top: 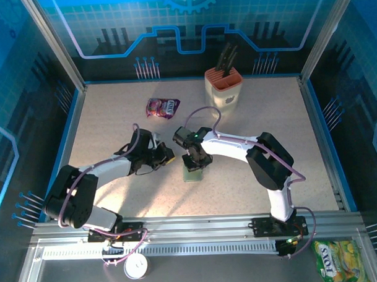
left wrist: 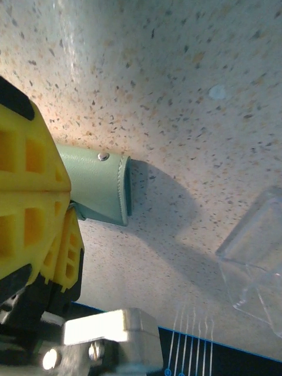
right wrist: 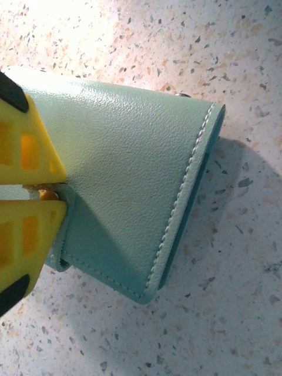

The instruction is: Take the credit cards out of the card holder

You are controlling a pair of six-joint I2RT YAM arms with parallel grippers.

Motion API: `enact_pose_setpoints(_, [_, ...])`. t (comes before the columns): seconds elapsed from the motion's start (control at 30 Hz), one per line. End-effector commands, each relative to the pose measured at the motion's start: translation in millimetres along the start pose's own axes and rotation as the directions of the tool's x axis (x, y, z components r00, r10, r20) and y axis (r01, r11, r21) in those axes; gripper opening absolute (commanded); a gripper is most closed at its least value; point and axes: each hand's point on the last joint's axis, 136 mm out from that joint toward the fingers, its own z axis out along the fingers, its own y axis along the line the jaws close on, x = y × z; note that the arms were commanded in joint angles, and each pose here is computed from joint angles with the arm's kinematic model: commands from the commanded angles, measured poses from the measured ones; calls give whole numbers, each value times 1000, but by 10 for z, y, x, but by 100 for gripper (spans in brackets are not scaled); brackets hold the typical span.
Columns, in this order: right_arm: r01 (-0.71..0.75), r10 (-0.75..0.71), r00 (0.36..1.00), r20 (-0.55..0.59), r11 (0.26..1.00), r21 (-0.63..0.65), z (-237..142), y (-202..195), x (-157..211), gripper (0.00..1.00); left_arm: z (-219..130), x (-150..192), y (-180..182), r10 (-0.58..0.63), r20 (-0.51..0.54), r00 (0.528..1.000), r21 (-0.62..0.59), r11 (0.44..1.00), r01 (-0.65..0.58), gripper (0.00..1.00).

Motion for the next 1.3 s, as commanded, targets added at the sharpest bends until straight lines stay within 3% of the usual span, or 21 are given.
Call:
enact_pose_setpoints(0.0, [-13, 12, 999, -34, 999, -30, 154, -7, 100, 8, 115, 100, -76, -10, -32, 999, 25, 1000, 10, 0])
enact_pose_setpoints(0.2, [-32, 30, 999, -22, 996, -85, 175, -16, 134, 0, 300, 256, -88, -55, -90, 994, 52, 997, 60, 0])
enact_pose_setpoints(0.4, [-50, 49, 999, -9, 989, -139, 177, -30, 146, 0, 429, 426, -104, -70, -175, 982, 51, 995, 80, 0])
enact_pose_setpoints(0.77, [-58, 62, 998, 20, 984, -170, 126, -34, 135, 0, 562, 688, 183, -110, -285, 952, -79, 993, 91, 0])
enact_pose_setpoints(1.03, [-104, 104, 994, 12, 994, -30, 90, -268, 161, 0, 507, 802, 690, -165, -297, 941, -318, 946, 65, 0])
enact_pose_setpoints(1.27, [-76, 75, 997, 13, 990, 122, 10, -456, 184, 0, 546, 896, 971, -222, -312, 924, -405, 911, 82, 0])
